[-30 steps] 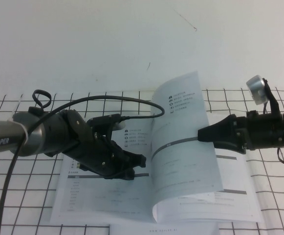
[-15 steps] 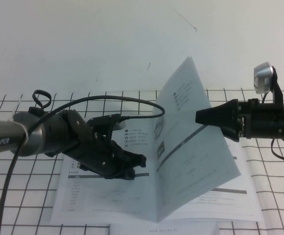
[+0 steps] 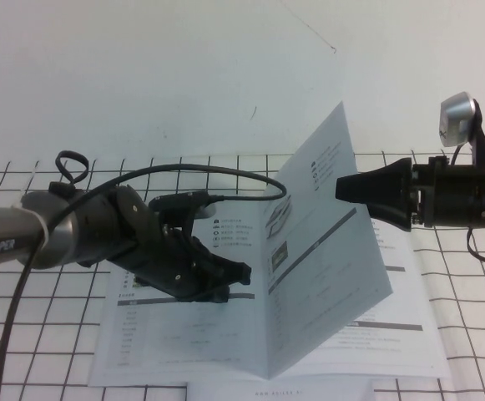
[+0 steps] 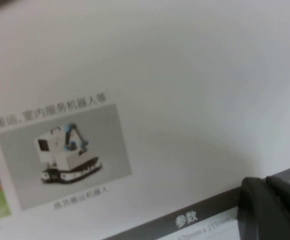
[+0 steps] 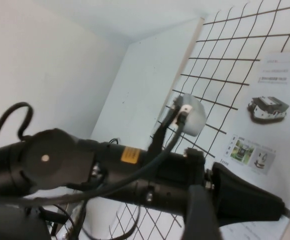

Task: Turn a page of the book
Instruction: Open the closed book

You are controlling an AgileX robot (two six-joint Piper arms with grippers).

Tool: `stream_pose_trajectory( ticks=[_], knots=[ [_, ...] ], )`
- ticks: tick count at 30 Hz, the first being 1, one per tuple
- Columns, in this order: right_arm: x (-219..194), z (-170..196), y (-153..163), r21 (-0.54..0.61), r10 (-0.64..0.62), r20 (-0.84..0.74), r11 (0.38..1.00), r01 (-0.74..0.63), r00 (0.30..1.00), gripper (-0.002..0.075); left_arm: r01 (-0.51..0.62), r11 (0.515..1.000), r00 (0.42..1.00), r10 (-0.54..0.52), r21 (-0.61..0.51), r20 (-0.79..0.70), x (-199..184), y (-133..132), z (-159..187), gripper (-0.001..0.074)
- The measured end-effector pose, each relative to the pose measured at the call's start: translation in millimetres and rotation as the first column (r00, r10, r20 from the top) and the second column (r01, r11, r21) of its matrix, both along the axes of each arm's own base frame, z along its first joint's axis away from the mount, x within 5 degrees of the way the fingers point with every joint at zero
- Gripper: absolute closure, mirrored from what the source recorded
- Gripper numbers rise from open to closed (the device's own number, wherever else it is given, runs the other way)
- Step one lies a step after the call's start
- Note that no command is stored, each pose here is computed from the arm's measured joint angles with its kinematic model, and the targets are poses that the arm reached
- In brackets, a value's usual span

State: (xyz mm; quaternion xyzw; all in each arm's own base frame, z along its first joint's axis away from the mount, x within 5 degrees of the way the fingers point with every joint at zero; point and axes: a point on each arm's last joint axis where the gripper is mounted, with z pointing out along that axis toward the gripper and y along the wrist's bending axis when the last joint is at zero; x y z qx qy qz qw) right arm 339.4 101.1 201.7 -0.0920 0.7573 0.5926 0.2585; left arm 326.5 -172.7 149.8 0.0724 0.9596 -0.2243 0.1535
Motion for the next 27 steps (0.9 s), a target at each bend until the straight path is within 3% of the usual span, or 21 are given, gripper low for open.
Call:
stream_pose_trajectory(
  ticks=[7,13,21,27],
  knots=[
    [-0.1,0.1,0.0,0.001,0.001,0.0,1.0,-0.001,1.0,0.0285,0.085,0.996,0.988,-0.081,-0.023,0.13,-16.5,0.3,55.2,0.0738],
    [-2.8,0.1,8.8,0.0,0.028,0.005,1.0,-0.028,1.0,0.0285,0.179,0.984,0.943,-0.163,-0.027,0.291,-69.2,-8.9,96.1,0.0738],
    [-6.4,0.2,18.9,-0.01,0.066,0.041,0.998,-0.065,0.997,0.0285,0.405,0.912,0.792,-0.311,-0.071,0.525,-177.8,-45.8,110.1,0.0738],
    [-7.3,0.4,21.3,-0.01,0.073,0.044,0.997,-0.073,0.996,0.0285,0.479,0.873,0.697,-0.317,-0.09,0.643,-217.0,-77.9,99.2,0.0738]
  ],
)
